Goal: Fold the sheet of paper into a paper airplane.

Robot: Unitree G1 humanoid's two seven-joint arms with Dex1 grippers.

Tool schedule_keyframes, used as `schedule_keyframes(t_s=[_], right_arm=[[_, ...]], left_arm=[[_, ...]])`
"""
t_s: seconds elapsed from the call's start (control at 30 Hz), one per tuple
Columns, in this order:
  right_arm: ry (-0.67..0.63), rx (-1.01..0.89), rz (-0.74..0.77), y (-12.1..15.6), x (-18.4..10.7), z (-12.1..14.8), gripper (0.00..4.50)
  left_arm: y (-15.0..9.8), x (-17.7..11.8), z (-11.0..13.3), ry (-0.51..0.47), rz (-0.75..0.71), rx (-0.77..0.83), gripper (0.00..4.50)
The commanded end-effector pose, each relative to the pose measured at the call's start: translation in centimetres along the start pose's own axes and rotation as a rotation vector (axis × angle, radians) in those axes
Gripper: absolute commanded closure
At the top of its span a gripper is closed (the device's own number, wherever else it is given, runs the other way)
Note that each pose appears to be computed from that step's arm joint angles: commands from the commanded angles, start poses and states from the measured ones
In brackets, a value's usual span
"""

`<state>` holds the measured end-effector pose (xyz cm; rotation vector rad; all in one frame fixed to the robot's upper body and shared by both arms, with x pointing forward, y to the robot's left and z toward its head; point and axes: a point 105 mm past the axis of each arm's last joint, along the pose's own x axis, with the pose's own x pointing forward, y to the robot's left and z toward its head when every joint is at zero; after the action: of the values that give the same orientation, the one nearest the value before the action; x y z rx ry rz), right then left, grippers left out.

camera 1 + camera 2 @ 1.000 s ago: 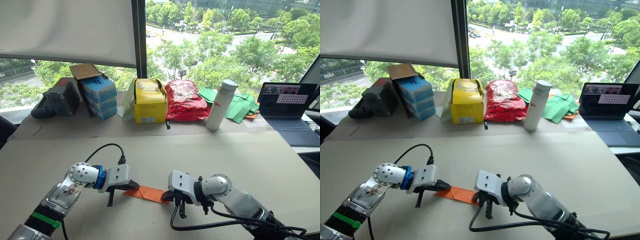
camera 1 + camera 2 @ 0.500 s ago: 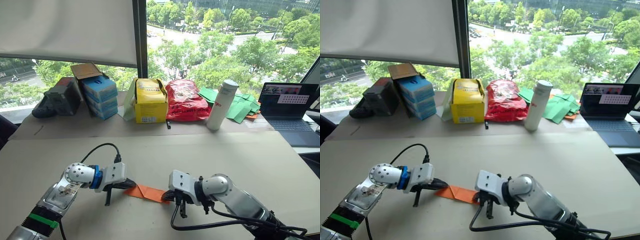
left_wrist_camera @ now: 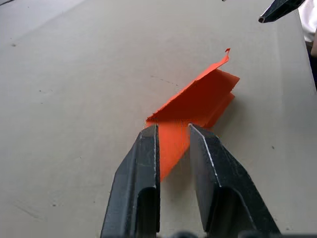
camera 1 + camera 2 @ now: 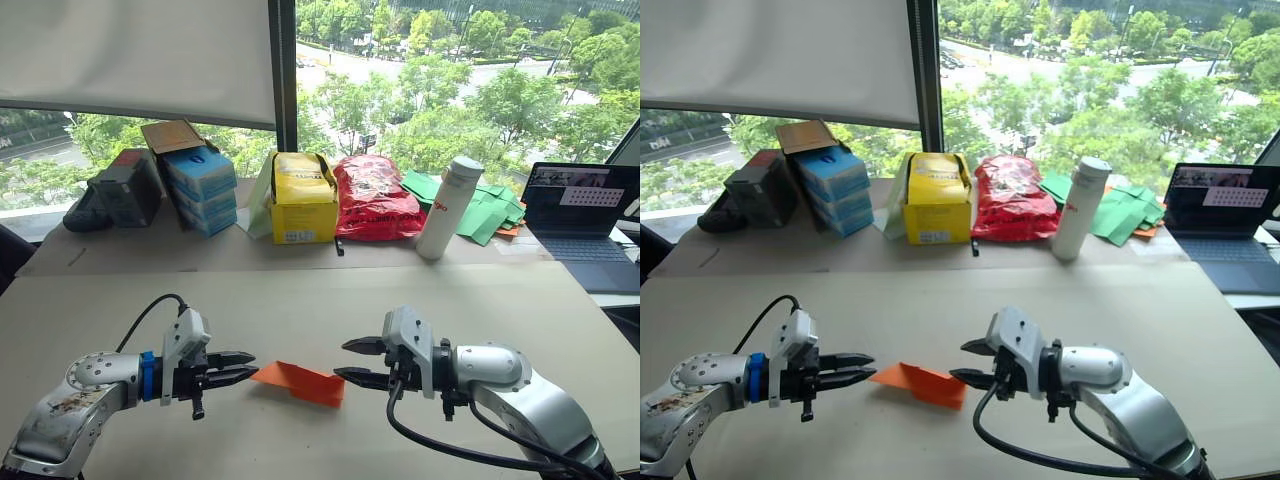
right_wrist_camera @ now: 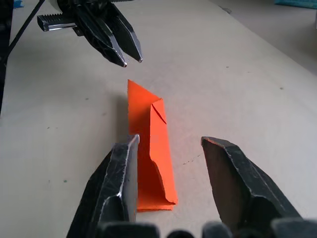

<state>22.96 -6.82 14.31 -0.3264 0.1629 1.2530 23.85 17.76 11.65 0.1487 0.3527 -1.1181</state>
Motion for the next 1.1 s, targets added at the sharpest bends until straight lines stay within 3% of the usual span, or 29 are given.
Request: schedule_keyframes(t_s=[0.03, 0.1, 0.23, 0.6, 1.1], right_arm=[[-0.042, 0.029, 0.127, 2.3, -0.4, 0.8, 0.81], [-0.028, 0.101, 0.227, 3.8, -0.4, 0.0, 0.13], [0.006, 0.161, 0.307, 4.9, 0.2, -1.6, 0.00], [0.018, 0.109, 0.203, 1.2, 4.1, -2.3, 0.00], [-0.078, 0.203, 0.113, -2.1, 4.8, -0.5, 0.00]], left_arm=[[-0.7, -0.2, 1.0, -0.016, -0.024, 0.016, 2.01], [-0.8, -0.1, 0.8, -0.012, -0.027, 0.017, 1.33], [-0.7, 0.4, 1.3, -0.014, -0.030, 0.036, 0.02], [-1.7, 0.9, 2.2, 0.016, -0.068, 0.053, 0.02], [-1.9, 1.1, 3.6, 0.002, -0.065, 0.062, 0.02]])
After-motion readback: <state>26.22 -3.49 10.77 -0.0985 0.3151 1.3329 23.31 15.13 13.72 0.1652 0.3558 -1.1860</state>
